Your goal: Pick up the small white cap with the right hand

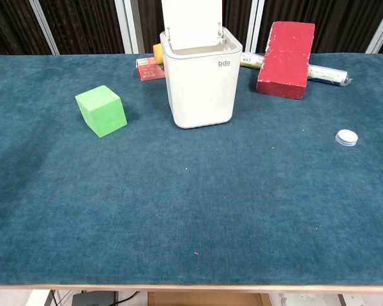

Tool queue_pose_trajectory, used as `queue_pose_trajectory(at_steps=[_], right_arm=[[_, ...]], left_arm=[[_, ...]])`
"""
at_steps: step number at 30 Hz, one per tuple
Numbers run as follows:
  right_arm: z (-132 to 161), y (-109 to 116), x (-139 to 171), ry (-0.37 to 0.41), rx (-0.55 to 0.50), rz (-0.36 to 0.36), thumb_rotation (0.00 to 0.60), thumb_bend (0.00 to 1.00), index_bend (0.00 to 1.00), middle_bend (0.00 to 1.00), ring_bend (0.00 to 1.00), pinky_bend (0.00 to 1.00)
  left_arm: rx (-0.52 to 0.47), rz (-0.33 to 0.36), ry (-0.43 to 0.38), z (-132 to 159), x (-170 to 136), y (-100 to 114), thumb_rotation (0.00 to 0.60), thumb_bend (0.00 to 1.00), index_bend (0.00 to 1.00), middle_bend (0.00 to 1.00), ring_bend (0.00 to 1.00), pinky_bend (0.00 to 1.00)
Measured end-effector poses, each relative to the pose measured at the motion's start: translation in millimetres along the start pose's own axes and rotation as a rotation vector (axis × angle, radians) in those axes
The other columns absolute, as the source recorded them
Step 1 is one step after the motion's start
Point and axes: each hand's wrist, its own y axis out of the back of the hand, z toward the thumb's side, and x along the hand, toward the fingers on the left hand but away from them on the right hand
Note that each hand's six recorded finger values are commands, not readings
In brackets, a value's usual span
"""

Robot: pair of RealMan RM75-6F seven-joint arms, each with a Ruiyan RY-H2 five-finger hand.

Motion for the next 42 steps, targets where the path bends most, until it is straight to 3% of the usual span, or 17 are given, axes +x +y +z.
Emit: queue_pose_trajectory(at_steps=[14,21,30,36,42], right_arm=[[5.0,-3.4,-12.9,0.053,-0.026,0.056,0.6,0.07,0.21,0.17,0.19,0.26],[23.8,-9.4,-71.0,0.144,0.024,0.165,0.6,0.07,0.25,0.16,0.17,0.25],[58.7,-31.0,-172.7,0.172,0.12,0.27,0.6,0.07,0.28,0.14,0.16,0.25],[81.0,-59.5,-209.7,0.161,0.163,0.325,0.6,0.07,0.3,0.14,0.16,0.25],[85.5,-87.1,-220.9,0.124,0.184,0.381,0.6,0.07,0.34,0.14,0.16,0.25]], left_arm=[[-0.002,-0.007,0.001,0.8,-0.4,-0.7,0.6,0.16,0.17,0.14,0.03,0.01],[0.003,-0.014,-0.011,3.6,-0.9,-2.4,0.6,0.16,0.17,0.14,0.03,0.01],[0.004,-0.02,0.004,0.3,0.6,-3.2,0.6,0.16,0.17,0.14,0.03,0.01],[0.006,-0.025,0.014,-1.9,1.1,-2.5,0.6,0.16,0.17,0.14,0.03,0.01],[0.001,-0.019,0.019,-3.4,0.4,-0.4,0.6,0.16,0.17,0.14,0.03,0.01]])
